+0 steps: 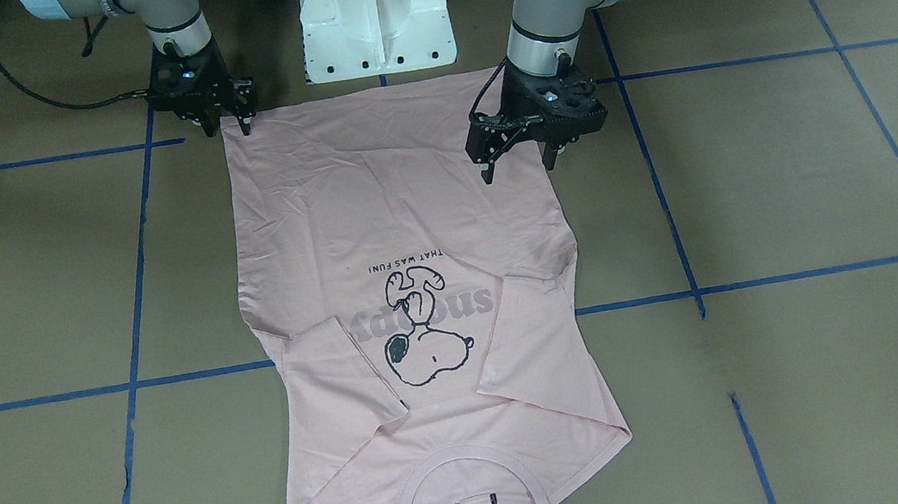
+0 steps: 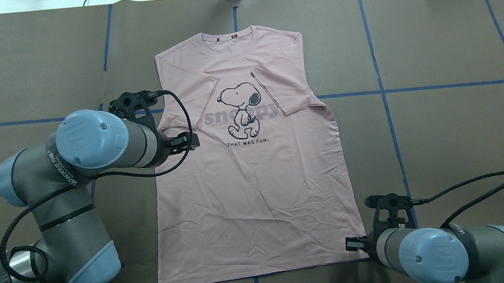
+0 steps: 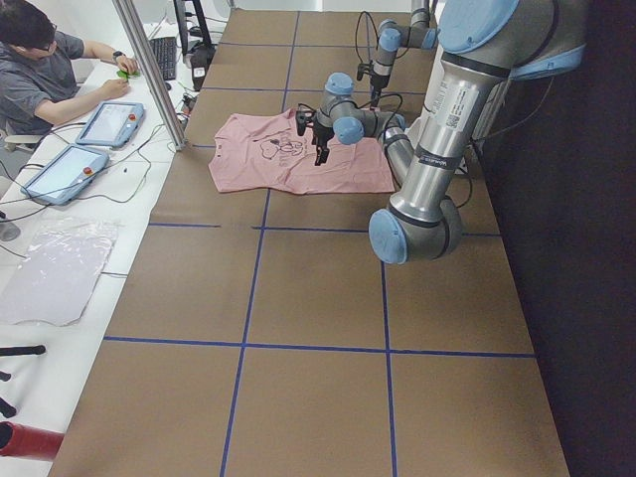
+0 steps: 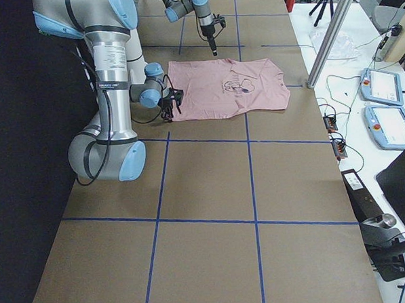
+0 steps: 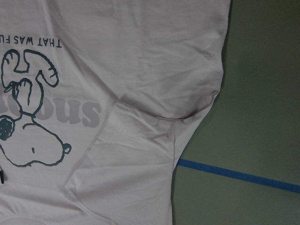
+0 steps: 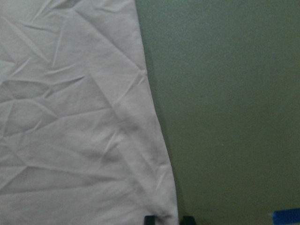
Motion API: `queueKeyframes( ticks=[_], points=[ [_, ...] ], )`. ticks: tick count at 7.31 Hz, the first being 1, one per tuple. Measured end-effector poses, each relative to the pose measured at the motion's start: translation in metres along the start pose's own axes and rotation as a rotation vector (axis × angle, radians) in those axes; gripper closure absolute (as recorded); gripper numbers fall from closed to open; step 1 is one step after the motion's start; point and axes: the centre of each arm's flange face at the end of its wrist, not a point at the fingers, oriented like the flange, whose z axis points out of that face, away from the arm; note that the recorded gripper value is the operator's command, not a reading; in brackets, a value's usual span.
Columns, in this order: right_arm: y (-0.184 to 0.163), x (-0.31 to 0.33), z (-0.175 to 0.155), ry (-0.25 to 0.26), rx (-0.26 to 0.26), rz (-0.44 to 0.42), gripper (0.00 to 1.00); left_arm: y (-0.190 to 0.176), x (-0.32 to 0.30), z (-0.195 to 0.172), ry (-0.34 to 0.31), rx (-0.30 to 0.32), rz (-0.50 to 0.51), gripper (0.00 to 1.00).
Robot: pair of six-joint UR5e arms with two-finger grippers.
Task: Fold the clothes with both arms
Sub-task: 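Move both grippers to the shirt's bottom hem corners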
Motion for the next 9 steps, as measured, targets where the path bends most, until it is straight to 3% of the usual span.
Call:
queueKeyframes(
  ticks=[4, 9],
  points=[
    [0.0, -0.003, -0.01, -0.017, -0.009, 0.002, 1.0, 0.008, -0.004, 0.003, -0.005, -0.011, 0.002, 0.0],
    [-0.003, -0.014, -0.03, -0.064, -0.001, 0.013, 1.0, 0.162, -0.049, -0.002, -0.055, -0.195, -0.109, 0.0]
  ],
)
